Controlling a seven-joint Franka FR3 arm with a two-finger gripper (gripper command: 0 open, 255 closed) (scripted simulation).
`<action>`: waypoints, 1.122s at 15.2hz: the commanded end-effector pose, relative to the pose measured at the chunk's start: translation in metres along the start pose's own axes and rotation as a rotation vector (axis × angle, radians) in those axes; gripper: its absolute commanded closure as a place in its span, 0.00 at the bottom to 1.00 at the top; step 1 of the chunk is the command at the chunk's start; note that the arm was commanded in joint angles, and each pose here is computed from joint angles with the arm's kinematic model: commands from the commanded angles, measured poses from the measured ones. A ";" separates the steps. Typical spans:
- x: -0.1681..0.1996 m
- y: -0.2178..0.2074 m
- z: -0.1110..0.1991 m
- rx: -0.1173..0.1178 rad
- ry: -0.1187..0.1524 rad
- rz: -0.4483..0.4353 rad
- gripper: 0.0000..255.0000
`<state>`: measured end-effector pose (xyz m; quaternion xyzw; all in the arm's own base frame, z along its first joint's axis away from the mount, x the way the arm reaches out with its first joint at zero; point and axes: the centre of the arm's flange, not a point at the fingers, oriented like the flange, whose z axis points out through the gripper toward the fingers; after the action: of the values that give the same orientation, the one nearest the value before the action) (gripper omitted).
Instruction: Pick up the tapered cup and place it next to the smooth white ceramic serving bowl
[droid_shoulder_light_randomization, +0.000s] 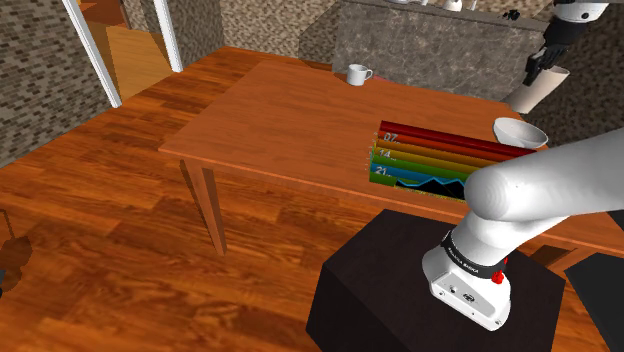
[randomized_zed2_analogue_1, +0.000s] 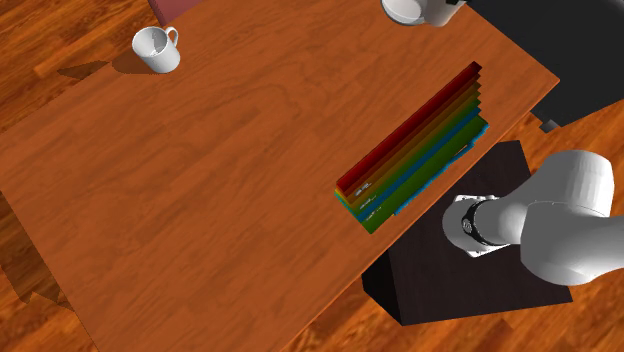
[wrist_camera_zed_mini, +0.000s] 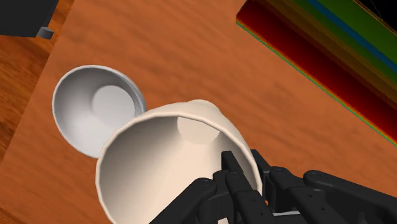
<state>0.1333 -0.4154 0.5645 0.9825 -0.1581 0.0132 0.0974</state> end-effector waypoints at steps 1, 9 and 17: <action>-0.022 0.015 0.000 0.000 0.000 -0.002 1.00; -0.113 0.068 0.004 0.000 0.000 -0.002 1.00; -0.118 0.063 0.041 0.000 0.000 -0.002 1.00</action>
<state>0.0005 -0.4449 0.5333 0.9827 -0.1574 0.0131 0.0972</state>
